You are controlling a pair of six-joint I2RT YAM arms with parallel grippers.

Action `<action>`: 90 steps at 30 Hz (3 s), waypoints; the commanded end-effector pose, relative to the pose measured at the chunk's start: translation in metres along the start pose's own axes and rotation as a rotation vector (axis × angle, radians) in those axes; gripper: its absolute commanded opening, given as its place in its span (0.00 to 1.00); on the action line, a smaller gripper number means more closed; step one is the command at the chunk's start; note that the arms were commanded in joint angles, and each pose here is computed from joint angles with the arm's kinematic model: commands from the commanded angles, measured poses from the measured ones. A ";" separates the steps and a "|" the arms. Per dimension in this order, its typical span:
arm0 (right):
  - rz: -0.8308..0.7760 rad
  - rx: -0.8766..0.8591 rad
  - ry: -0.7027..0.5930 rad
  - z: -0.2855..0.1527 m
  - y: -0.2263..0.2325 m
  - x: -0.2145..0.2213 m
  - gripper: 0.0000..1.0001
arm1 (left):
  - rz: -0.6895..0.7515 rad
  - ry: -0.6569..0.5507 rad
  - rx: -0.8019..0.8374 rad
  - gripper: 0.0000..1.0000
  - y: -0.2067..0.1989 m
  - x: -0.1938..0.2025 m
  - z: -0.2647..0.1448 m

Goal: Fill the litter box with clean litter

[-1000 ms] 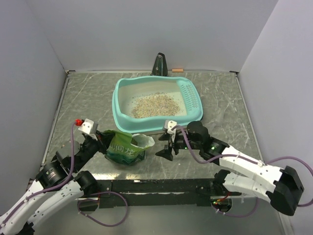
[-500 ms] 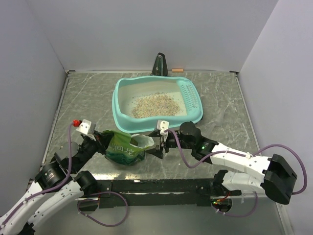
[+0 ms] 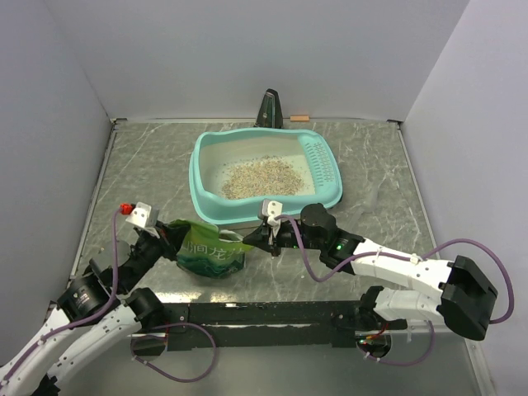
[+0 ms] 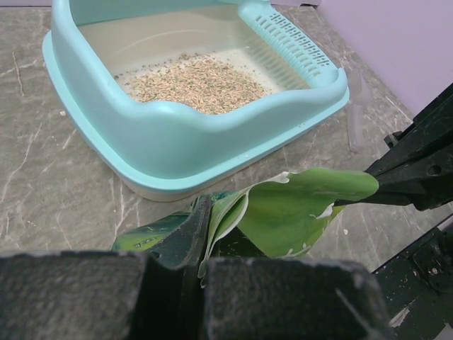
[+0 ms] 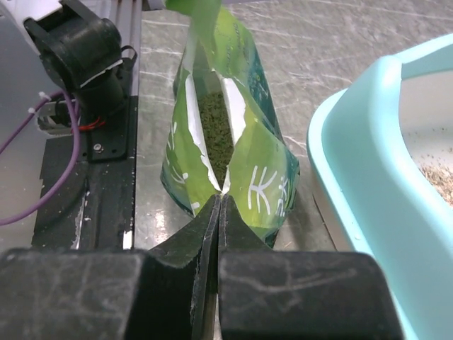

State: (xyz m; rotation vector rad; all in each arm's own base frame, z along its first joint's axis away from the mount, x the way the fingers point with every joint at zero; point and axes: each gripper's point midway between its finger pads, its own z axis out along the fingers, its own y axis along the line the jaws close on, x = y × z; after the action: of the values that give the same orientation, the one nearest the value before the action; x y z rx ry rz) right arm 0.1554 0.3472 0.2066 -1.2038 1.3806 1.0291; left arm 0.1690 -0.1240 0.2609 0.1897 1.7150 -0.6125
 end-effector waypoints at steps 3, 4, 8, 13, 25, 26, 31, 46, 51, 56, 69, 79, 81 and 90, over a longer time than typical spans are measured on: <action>-0.082 0.126 -0.102 -0.037 -0.014 -0.053 0.00 | -0.062 -0.147 0.165 0.01 -0.036 -0.050 -0.008; -0.093 0.135 -0.116 -0.044 -0.018 -0.067 0.00 | -0.060 -0.142 0.220 0.01 -0.047 -0.052 -0.008; -0.075 0.203 -0.060 -0.076 -0.043 -0.083 0.00 | -0.029 -0.104 0.347 0.01 -0.075 -0.051 0.000; -0.031 0.164 0.049 -0.093 -0.038 -0.074 0.00 | 0.020 -0.018 0.419 0.01 -0.093 -0.036 0.022; 0.084 0.115 0.120 -0.109 -0.005 -0.011 0.42 | -0.087 0.098 0.547 0.24 -0.107 0.022 0.023; 0.094 0.132 0.120 -0.110 -0.007 -0.010 0.47 | -0.087 0.102 0.564 0.27 -0.109 0.022 0.021; 0.127 0.207 0.067 -0.114 -0.013 -0.011 0.59 | -0.109 0.151 0.595 0.38 -0.113 0.034 0.017; 0.216 0.283 -0.093 -0.124 -0.007 0.008 0.61 | -0.148 0.177 0.605 0.01 -0.115 0.047 0.024; 0.199 0.268 -0.112 -0.125 -0.003 0.008 0.61 | -0.115 0.161 0.565 0.01 -0.109 0.038 0.020; 0.141 0.237 -0.171 -0.119 -0.004 0.002 0.62 | -0.045 0.177 0.547 0.01 -0.105 0.025 0.008; 0.046 -0.027 -0.152 -0.095 0.022 -0.003 0.61 | 0.064 0.183 0.590 0.01 -0.104 0.024 -0.006; 0.028 -0.027 -0.278 -0.106 0.033 -0.015 0.46 | 0.068 0.150 0.609 0.01 -0.104 0.022 -0.012; 0.050 -0.015 -0.271 -0.106 0.031 -0.010 0.40 | 0.064 0.152 0.606 0.01 -0.104 0.022 -0.012; 0.160 -0.035 -0.271 -0.097 0.032 0.013 0.36 | 0.050 0.160 0.611 0.01 -0.106 0.023 -0.011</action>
State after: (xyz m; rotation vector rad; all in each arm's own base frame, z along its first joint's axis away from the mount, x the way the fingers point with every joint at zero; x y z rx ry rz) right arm 0.1137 0.2521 0.2033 -0.9689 1.3101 1.2306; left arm 0.1070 -0.2093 0.2378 0.7374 1.7450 -1.0581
